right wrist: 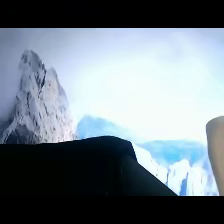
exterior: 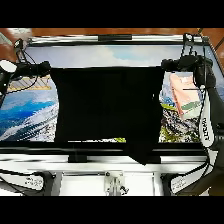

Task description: Fold the shirts.

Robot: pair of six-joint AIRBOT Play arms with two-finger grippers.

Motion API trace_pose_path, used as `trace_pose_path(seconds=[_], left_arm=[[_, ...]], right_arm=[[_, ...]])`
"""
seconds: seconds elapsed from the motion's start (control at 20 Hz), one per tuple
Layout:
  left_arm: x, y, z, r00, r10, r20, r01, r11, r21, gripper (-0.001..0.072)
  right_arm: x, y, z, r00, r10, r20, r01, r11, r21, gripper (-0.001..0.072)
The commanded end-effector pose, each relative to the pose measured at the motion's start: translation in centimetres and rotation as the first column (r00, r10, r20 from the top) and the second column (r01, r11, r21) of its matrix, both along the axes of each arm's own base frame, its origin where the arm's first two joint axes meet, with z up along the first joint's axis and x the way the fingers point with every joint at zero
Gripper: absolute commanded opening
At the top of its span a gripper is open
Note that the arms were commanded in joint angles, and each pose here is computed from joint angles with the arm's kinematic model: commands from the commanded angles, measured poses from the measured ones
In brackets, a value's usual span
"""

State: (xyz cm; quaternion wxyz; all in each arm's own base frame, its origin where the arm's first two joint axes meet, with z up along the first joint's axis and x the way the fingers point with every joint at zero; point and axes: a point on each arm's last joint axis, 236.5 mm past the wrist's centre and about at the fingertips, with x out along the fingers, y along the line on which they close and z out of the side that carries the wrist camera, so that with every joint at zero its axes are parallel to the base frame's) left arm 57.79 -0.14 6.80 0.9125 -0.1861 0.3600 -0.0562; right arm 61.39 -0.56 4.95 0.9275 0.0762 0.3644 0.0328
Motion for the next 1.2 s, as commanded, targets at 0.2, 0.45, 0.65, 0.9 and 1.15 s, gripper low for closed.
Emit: trace_pose_path(seconds=[0.2,0.45,0.65,0.9,1.15], left_arm=[[0.2,-3.2,-7.0,0.989,-0.037,-0.141,0.030,0.998,-0.046,0.0037],[-3.7,-2.7,-8.4,0.944,-0.119,-0.308,0.116,0.993,-0.026,0.0037],[-10.4,-2.1,-11.8,0.796,-0.198,-0.572,0.231,0.973,-0.015,0.0037],[-13.5,-1.8,-13.5,0.695,-0.190,-0.693,0.234,0.972,-0.032,0.0037],[-14.8,-2.2,-14.8,0.638,-0.210,-0.741,0.250,0.966,-0.059,0.0037]], right_arm=[[-0.6,0.7,-6.2,0.990,-0.018,-0.141,0.021,1.000,0.023,0.0061],[-6.0,-0.6,-7.1,0.935,0.010,-0.355,-0.025,0.999,-0.036,0.0061],[-14.0,-0.1,-9.2,0.762,0.052,-0.645,-0.071,0.997,-0.003,0.0061],[-17.6,1.8,-11.7,0.665,0.089,-0.742,-0.049,0.996,0.075,0.0061],[-17.1,1.8,-12.1,0.677,0.040,-0.735,0.020,0.997,0.073,0.0061]])
